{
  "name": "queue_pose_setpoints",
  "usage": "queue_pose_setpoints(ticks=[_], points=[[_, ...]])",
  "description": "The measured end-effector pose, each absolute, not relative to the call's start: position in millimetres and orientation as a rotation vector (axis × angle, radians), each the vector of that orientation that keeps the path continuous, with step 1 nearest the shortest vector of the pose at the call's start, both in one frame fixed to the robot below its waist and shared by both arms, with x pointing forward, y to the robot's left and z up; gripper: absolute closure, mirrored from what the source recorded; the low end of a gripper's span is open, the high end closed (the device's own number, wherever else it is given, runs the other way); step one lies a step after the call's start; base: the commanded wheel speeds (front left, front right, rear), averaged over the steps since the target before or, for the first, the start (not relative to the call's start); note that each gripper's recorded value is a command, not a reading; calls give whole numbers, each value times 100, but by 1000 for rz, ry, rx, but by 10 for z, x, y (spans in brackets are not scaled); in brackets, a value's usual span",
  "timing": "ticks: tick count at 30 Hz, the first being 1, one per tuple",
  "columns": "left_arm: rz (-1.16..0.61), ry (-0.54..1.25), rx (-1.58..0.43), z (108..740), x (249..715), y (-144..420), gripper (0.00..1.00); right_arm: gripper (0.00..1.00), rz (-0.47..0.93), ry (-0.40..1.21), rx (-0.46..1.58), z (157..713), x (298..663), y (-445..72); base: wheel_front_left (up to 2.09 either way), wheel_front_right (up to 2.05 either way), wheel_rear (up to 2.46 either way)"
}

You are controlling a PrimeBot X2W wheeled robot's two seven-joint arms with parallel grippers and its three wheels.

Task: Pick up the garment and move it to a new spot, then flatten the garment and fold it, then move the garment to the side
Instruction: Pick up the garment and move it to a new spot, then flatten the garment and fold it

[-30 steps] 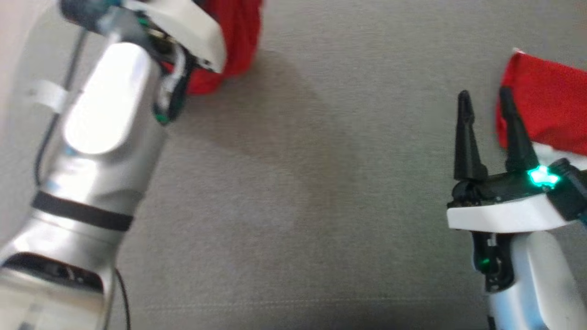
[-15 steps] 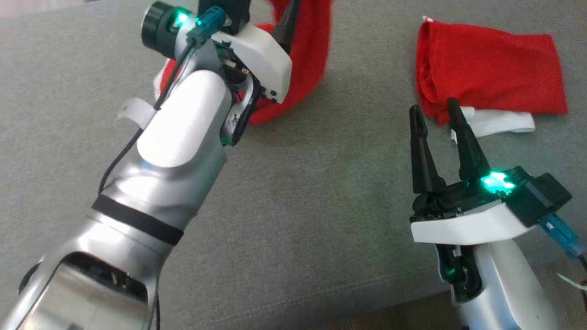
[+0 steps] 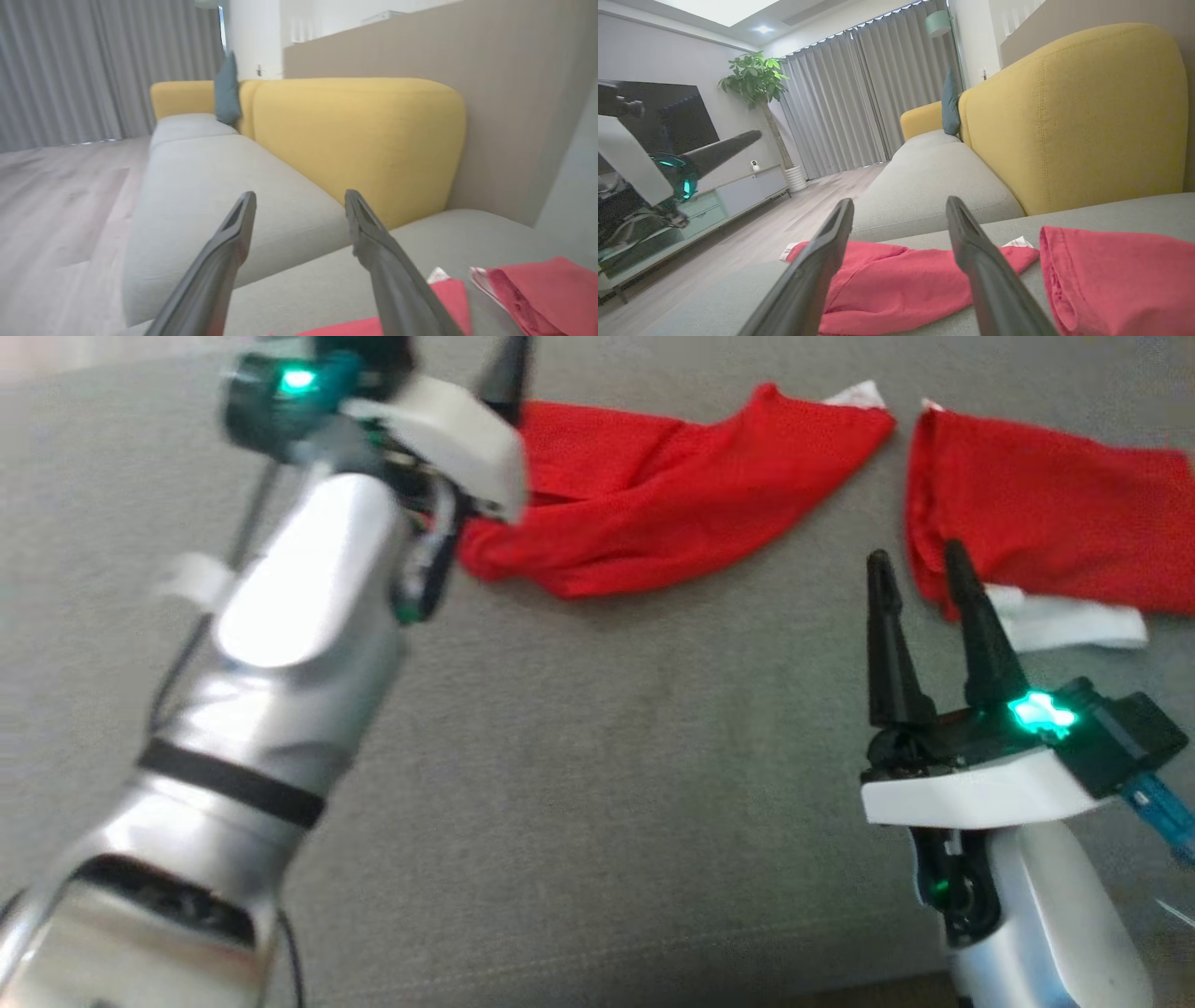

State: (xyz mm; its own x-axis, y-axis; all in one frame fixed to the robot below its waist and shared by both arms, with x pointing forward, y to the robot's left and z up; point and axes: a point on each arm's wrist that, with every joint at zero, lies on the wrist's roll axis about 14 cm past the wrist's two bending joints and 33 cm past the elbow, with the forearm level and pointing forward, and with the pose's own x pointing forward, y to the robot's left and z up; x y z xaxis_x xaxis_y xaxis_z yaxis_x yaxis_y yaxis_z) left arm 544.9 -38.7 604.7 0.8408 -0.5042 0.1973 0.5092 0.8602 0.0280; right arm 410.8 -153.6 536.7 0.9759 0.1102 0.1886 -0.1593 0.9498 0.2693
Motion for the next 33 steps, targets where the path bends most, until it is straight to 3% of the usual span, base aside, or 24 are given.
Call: queue_pose_setpoints(ticks=[8, 15, 20, 26, 33], points=[[-315, -166, 25, 5821, 5259, 733, 0, 0, 179, -157, 285, 5331, 4057, -1372, 0, 0, 0], [-160, -58, -54, 5306, 4521, 1321, 0, 0, 256, -139, 274, 5365, 4044, -1113, 0, 0, 0], [-65, -39, -125, 5178, 4121, 1513, 0, 0, 285, -126, 270, 5350, 4036, -1010, 0, 0, 0], [-19, -63, -163, 5234, 3986, 1580, 0, 0, 335, -79, 219, 5287, 4093, -841, 0, 0, 0], [2, -40, -197, 5136, 3923, 1598, 0, 0, 510, 14, -5, 5217, 4432, -209, 0, 0, 0]])
